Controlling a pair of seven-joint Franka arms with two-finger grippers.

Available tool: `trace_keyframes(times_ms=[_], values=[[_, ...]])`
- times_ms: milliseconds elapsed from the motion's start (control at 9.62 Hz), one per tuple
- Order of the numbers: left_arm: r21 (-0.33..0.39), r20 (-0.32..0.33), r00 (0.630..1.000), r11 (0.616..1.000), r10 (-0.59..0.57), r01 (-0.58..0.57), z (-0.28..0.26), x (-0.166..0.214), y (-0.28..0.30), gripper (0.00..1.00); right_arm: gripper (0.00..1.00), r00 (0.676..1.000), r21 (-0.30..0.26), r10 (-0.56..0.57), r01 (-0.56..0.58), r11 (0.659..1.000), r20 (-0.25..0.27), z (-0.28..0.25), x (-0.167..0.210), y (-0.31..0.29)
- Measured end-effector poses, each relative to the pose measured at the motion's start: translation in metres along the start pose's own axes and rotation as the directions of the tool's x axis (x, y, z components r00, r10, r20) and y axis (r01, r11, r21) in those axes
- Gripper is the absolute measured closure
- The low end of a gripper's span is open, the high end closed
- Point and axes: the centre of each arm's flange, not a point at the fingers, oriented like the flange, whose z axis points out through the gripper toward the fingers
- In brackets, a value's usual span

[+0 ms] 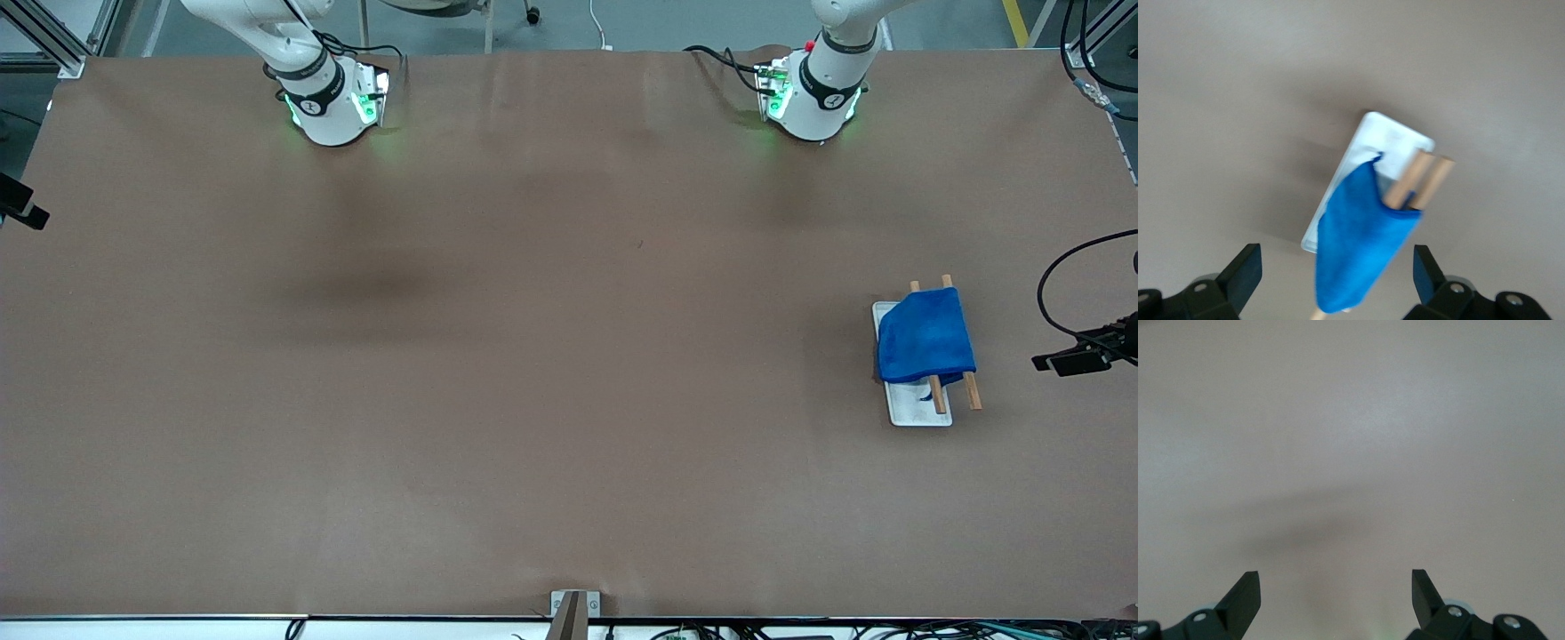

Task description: Right arm passes towel to left arm to hang

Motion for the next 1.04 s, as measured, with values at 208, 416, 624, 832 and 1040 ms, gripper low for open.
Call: trace_keyframes(times_ms=[208, 416, 624, 832, 1040], values=[[0.011, -0.061, 0.994, 0.996, 0.088, -0.087, -0.042, -0.024, 0.059, 0.00, 0.00, 1.000, 0.000, -0.001, 0.001, 1.000, 0.001, 0.000, 0.000, 0.000], [0.027, -0.117, 0.980, 0.987, 0.161, -0.159, -0.083, -0.055, 0.106, 0.00, 0.00, 1.000, -0.001, -0.001, 0.001, 1.000, 0.001, 0.000, 0.000, 0.000], [0.052, -0.141, 0.967, 0.977, 0.212, -0.207, -0.111, -0.090, 0.150, 0.00, 0.00, 1.000, -0.002, -0.001, 0.001, 1.000, 0.001, 0.000, 0.000, 0.000], [0.106, -0.164, 0.945, 0.958, 0.282, -0.268, -0.137, -0.126, 0.186, 0.00, 0.00, 1.000, -0.006, -0.001, 0.001, 1.000, 0.002, 0.000, 0.000, 0.000], [0.141, -0.191, 0.922, 0.939, 0.336, -0.313, -0.163, -0.163, 0.208, 0.00, 0.00, 1.000, -0.027, 0.001, -0.001, 1.000, 0.001, 0.000, 0.000, 0.002]])
